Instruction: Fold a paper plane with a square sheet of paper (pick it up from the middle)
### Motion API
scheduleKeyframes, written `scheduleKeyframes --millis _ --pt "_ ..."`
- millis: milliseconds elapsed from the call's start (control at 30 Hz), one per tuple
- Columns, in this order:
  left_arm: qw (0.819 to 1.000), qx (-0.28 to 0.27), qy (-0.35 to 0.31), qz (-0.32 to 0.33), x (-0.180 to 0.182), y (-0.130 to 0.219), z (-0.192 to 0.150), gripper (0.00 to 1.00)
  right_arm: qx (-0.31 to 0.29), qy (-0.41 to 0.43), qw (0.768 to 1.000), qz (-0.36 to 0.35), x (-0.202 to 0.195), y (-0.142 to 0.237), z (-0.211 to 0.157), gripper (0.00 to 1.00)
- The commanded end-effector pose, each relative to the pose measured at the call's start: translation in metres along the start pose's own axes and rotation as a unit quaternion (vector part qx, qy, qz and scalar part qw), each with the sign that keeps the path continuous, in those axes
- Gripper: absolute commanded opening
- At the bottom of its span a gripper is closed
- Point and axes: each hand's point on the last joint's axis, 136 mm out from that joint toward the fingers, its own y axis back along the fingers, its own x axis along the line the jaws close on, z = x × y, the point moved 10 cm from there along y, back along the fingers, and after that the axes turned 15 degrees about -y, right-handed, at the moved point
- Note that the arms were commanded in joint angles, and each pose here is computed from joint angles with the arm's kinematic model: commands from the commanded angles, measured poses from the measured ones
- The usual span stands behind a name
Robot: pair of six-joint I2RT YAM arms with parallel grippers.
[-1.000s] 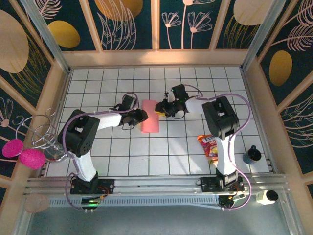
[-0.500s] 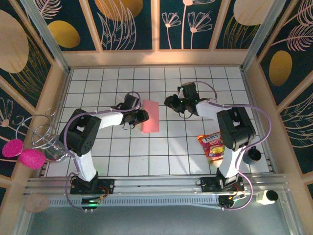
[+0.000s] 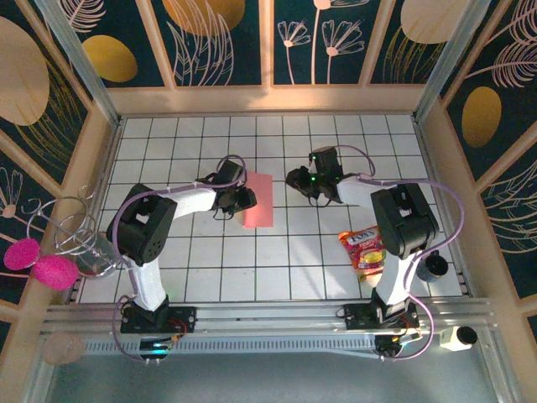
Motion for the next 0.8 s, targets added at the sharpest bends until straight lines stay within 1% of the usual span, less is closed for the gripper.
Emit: scheduleKeyframes --millis 0,133,333,767 --pt "0.987 0.128 -0.012 0.096 0.045 -0.058 -0.063 0.43 -0.012 0.0 1.0 0.023 0.008 0.011 0.001 0.34" --pt "0.986 0.14 -0.025 0.092 0.045 -0.063 -0.066 0.44 -0.007 -0.001 1.0 0.022 0.005 0.009 0.0 0.34" --pt "0.982 0.151 -0.039 0.104 0.049 -0.066 -0.071 0.44 -0.007 0.0 1.0 0.023 0.004 0.01 -0.001 0.34" --pt "0.979 0.168 -0.023 0.114 0.056 -0.076 -0.081 0.45 0.004 -0.002 1.0 0.019 0.0 0.004 -0.004 0.34"
